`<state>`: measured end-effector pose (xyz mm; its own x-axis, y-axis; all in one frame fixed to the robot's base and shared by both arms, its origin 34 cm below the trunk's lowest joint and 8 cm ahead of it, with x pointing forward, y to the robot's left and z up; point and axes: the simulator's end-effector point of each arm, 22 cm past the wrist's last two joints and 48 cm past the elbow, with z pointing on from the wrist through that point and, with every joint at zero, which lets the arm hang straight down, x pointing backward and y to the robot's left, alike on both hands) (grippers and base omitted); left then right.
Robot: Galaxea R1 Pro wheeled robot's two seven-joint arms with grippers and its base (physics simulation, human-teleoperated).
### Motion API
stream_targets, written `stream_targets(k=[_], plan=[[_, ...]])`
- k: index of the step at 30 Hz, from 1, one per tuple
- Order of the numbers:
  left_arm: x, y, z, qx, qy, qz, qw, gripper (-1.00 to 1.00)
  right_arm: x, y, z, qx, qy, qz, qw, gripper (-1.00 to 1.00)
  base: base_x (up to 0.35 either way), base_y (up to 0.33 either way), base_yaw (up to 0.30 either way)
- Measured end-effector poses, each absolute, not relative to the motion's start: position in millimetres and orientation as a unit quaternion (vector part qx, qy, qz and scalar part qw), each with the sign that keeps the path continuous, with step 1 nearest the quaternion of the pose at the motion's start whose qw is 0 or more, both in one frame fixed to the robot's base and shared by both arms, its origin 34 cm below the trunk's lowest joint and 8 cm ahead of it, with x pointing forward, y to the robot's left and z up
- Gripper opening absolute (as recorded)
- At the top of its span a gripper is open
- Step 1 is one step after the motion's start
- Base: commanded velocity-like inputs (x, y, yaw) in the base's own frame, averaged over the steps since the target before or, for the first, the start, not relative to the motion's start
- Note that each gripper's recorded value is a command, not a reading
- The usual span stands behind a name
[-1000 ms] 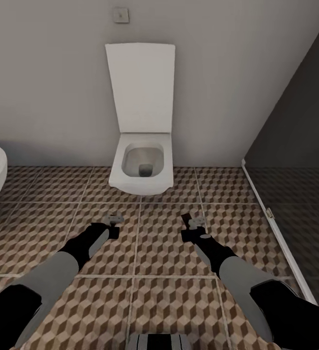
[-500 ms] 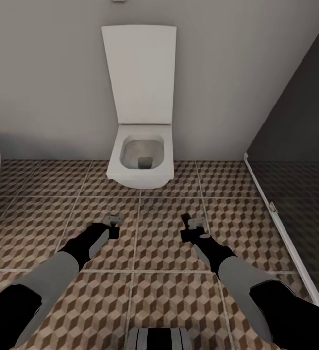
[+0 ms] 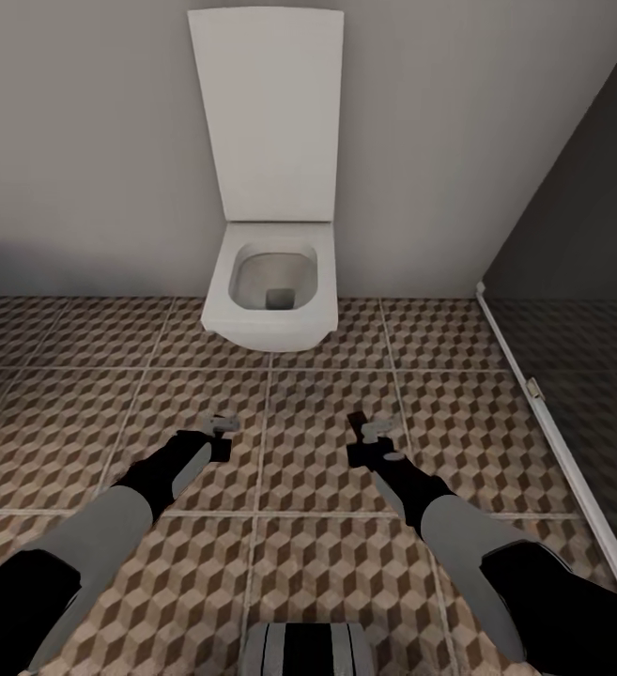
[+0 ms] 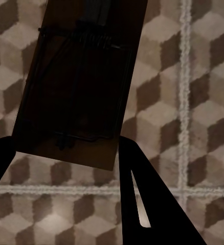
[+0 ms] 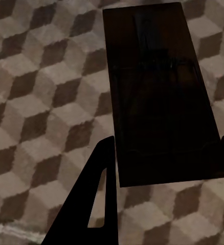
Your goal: Take the four mousetraps from the cabinet in the bathroom and place them on the bathroom floor. Make sure all four end up on the same floor surface, and ensure that at least two of them are either under or directly next to the same bathroom sink.
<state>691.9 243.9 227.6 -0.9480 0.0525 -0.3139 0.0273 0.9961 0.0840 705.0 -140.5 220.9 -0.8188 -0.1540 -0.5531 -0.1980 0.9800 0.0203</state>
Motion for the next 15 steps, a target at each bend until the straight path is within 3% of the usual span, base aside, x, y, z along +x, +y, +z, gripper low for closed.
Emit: stream_targets(k=[15], plan=[[678,243,181,0.021,0.987,0.038,0.153,-1.00,699,-138,181,-0.090,0.947,0.042,0.305,-1.00,0.000,0.000,0.000]])
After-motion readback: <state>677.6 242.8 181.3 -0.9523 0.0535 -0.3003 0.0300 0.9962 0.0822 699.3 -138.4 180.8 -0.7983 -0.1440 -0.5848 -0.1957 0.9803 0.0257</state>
